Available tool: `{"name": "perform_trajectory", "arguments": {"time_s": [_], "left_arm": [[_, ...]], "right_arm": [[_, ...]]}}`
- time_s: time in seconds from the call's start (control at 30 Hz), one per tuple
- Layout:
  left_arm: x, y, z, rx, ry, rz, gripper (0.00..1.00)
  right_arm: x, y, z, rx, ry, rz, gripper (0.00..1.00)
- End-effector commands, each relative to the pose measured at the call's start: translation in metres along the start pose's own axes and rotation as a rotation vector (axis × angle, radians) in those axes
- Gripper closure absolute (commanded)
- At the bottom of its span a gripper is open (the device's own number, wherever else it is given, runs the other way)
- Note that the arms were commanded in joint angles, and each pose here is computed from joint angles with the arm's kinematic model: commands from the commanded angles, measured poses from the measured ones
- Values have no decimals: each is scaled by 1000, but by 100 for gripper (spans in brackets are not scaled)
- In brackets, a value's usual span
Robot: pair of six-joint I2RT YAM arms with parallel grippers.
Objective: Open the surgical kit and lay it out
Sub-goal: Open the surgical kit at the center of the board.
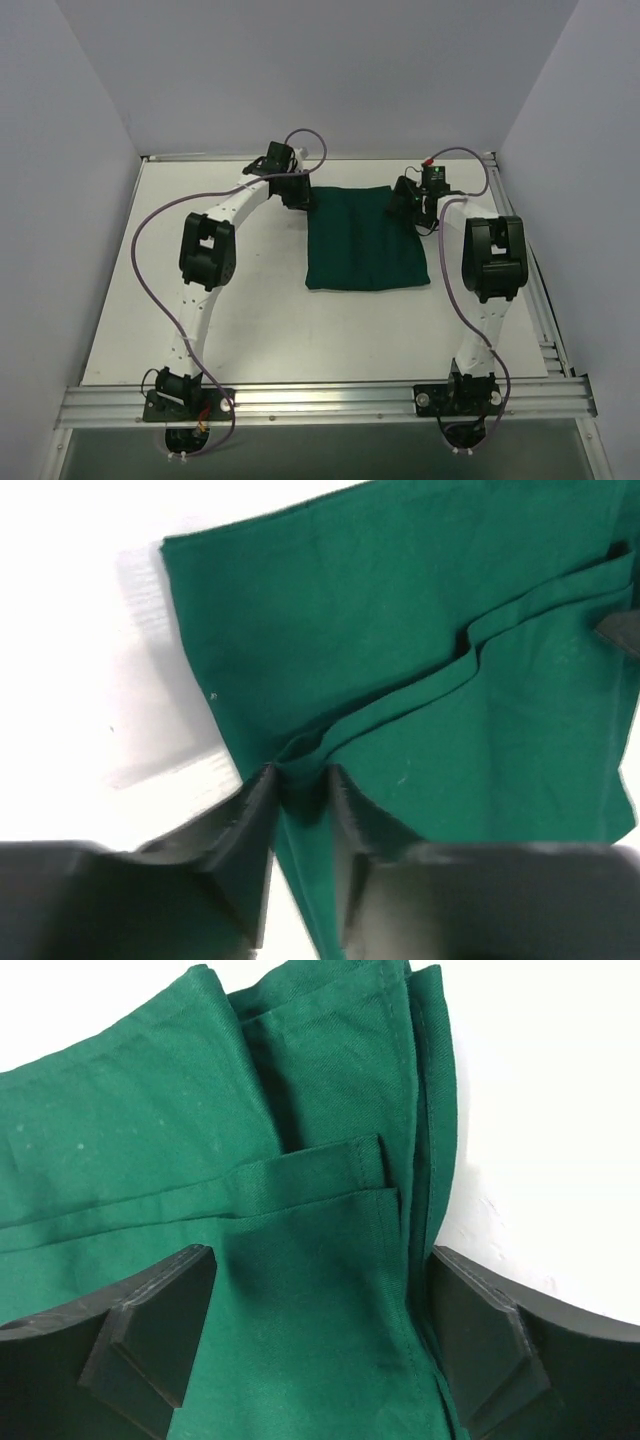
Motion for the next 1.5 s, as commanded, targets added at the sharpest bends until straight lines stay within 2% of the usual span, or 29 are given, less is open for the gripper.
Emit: {"name": "perform_trajectory", "arguments": {"time_s": [0.0, 0.1, 0.23, 0.57, 0.67, 0.73, 0.77, 0.97, 1.2, 1.33, 1.37, 1.4, 1.47], "left_arm": [[-1, -13, -2, -5, 36, -2, 76], [6, -14, 6, -13, 22, 10, 98], [4, -32, 4, -6, 30, -30, 98], [-7, -74, 26, -65, 68, -106, 98], [-18, -78, 20, -48, 91, -116, 98], [-29, -81, 13, -35, 101, -131, 98], [-32, -81, 9, -26, 121, -126, 98], [-69, -90, -24, 52, 229, -150, 98], [-102, -81, -66, 79, 342, -129, 98], [-117, -63, -87, 83, 373, -83, 98], [-112, -51, -85, 61, 365, -45, 98], [-124, -42, -102, 86, 389, -42, 98], [-136, -23, -110, 100, 375, -24, 98]], "right_arm": [[16, 25, 6, 30, -25, 94, 16], [22, 26, 9, 39, -33, 102, 21], [28, 21, 14, 46, -43, 91, 26], [56, 8, 18, 51, -57, 87, 26], [56, -2, 18, 39, -52, 68, 20], [52, -11, 20, 23, -51, 44, 5], [47, -18, 22, 13, -48, 30, 0], [4, -51, 14, 16, -29, -45, 0], [-46, -63, 12, 7, -24, -101, 0], [-70, -64, 11, 10, -16, -124, 0], [-78, -63, 9, 20, -15, -133, 0], [-84, -64, 9, 25, -20, -141, 0], [-96, -63, 8, 31, -11, -153, 0]]}}
Point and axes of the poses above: each gripper's point midway between its finger pads, its own x axis out along the fingers, its own z axis along the line the jaws close on, y = z × x, the point moved 5 cm from there along -x, back along the fingers, and after that the axes turned 10 degrees about -x, right-handed, at the moved point
